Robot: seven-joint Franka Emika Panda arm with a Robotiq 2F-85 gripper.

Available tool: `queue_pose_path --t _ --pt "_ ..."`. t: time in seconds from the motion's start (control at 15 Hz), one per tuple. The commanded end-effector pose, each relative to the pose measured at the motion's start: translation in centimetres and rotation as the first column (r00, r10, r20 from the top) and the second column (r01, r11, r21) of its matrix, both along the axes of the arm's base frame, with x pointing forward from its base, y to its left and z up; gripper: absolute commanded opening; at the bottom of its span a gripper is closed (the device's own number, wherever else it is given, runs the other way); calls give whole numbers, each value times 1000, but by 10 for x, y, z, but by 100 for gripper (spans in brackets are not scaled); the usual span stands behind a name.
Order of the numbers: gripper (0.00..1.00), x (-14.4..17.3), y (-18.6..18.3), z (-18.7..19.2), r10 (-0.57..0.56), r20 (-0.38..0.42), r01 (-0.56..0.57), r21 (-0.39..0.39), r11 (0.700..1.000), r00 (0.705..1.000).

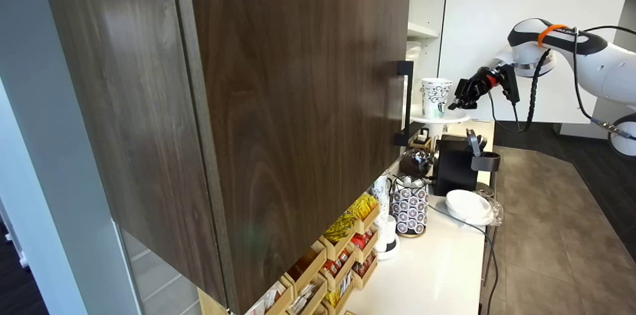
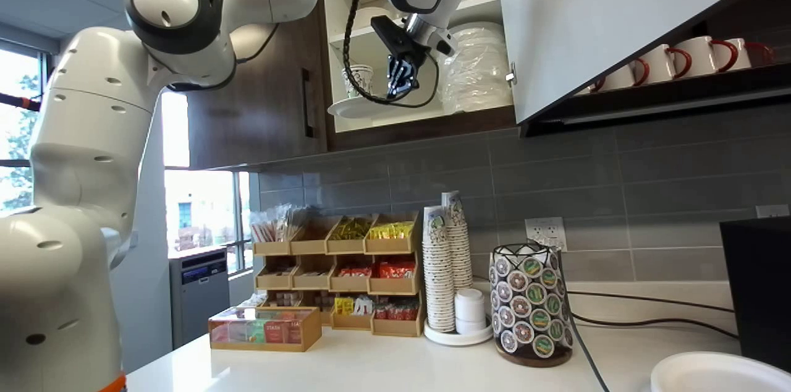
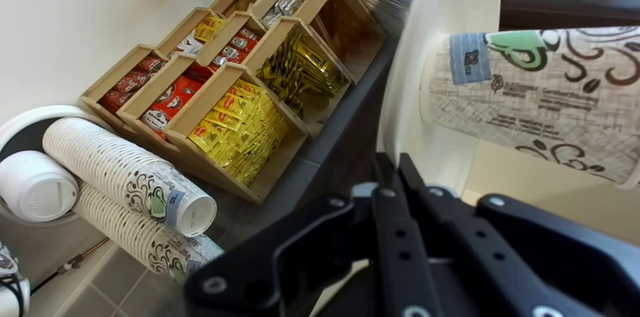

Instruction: Pick up the paper plate with a paper coffee cup on top and put it in the bottom shelf of the cabinet with an open door

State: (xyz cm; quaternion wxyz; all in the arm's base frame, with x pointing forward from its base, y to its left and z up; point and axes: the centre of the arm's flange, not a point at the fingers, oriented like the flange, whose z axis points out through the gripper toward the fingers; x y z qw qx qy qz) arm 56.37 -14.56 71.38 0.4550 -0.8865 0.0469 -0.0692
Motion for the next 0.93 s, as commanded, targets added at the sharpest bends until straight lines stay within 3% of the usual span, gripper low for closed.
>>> queue_pose_path --t 0.0,0.87 --pt "1 11 3 4 -23 -15 23 0 1000 1000" --pt "1 57 19 3 -154 -83 154 -6 988 985"
